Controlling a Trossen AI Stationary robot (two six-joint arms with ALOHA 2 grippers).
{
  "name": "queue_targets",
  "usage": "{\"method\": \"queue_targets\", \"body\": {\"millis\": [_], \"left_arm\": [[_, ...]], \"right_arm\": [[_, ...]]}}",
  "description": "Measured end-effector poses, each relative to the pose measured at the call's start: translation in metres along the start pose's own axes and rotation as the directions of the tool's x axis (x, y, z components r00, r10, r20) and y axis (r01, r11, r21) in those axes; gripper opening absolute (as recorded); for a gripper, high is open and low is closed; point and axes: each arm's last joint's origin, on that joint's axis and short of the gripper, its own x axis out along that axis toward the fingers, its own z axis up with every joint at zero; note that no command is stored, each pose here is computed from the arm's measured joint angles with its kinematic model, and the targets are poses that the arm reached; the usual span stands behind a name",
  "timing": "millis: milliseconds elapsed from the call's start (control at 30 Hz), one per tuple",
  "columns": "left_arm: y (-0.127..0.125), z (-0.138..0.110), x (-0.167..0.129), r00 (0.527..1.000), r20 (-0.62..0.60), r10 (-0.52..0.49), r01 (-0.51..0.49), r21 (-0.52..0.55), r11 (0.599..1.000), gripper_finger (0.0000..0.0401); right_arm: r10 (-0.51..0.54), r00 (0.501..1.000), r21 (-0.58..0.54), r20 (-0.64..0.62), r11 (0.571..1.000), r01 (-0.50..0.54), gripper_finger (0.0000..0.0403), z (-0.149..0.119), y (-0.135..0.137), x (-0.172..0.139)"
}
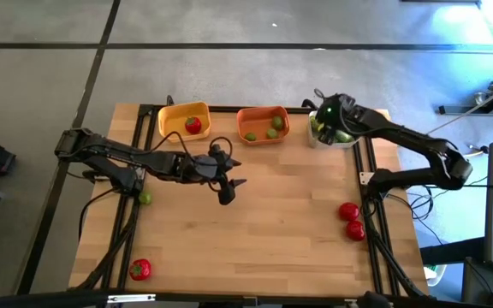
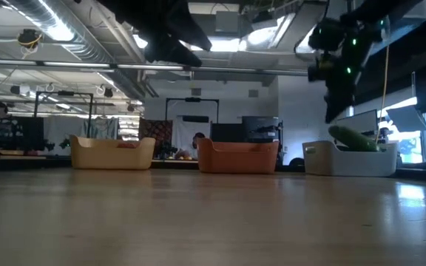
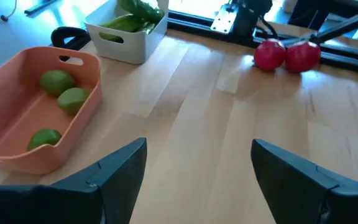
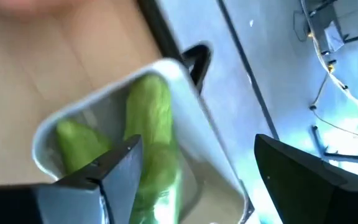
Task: Sort produce into baskets
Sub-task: Put the lime into the orange bin
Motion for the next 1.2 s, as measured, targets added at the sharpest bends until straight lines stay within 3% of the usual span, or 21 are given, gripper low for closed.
{"method": "queue_targets", "body": {"millis": [167, 300, 367, 500, 600, 900, 1000, 1200], "left_arm": [[-0.001, -0.003, 0.001, 1.0, -0.025, 0.004, -0.003, 0.056, 0.998, 0.0286], [-0.004, -0.006, 0.0, 0.999, -0.044, -0.004, 0.01, 0.128, 0.992, 0.0286], [-0.007, -0.012, -0.003, 0.996, -0.09, -0.012, 0.027, 0.167, 0.986, 0.0285], [-0.016, -0.028, -0.013, 0.971, -0.236, -0.033, 0.077, 0.177, 0.981, 0.0285], [-0.024, -0.044, -0.025, 0.919, -0.384, -0.091, 0.138, 0.096, 0.986, 0.0285], [-0.064, -0.074, -0.061, 0.72, -0.618, -0.317, 0.252, -0.194, 0.948, 0.0285], [-0.067, -0.084, -0.071, 0.67, -0.684, -0.289, 0.217, -0.192, 0.957, 0.0285], [-0.043, -0.101, -0.086, 0.521, -0.853, -0.033, -0.038, -0.062, 0.997, 0.0285]], "right_arm": [[0.034, 0.993, 0.101, 0.113, 0.994, -0.046, 0.0292, 0.007, -0.012, -0.024], [0.137, 0.96, 0.157, 0.245, 0.971, -0.179, 0.0291, 0.01, -0.015, -0.037], [0.226, 0.919, 0.166, 0.322, 0.942, -0.29, 0.0291, 0.011, -0.012, -0.045], [0.41, 0.791, 0.09, 0.454, 0.862, -0.498, 0.0291, 0.019, 0.003, -0.061], [0.518, 0.688, 0.009, 0.508, 0.796, -0.605, 0.0291, 0.027, 0.021, -0.075], [0.651, 0.484, -0.242, 0.585, 0.71, -0.661, 0.0291, 0.043, 0.068, -0.115], [0.67, 0.463, -0.276, 0.58, 0.696, -0.663, 0.0291, 0.043, 0.078, -0.123], [0.659, 0.488, -0.287, 0.572, 0.719, -0.633, 0.0291, 0.044, 0.09, -0.127]]}}
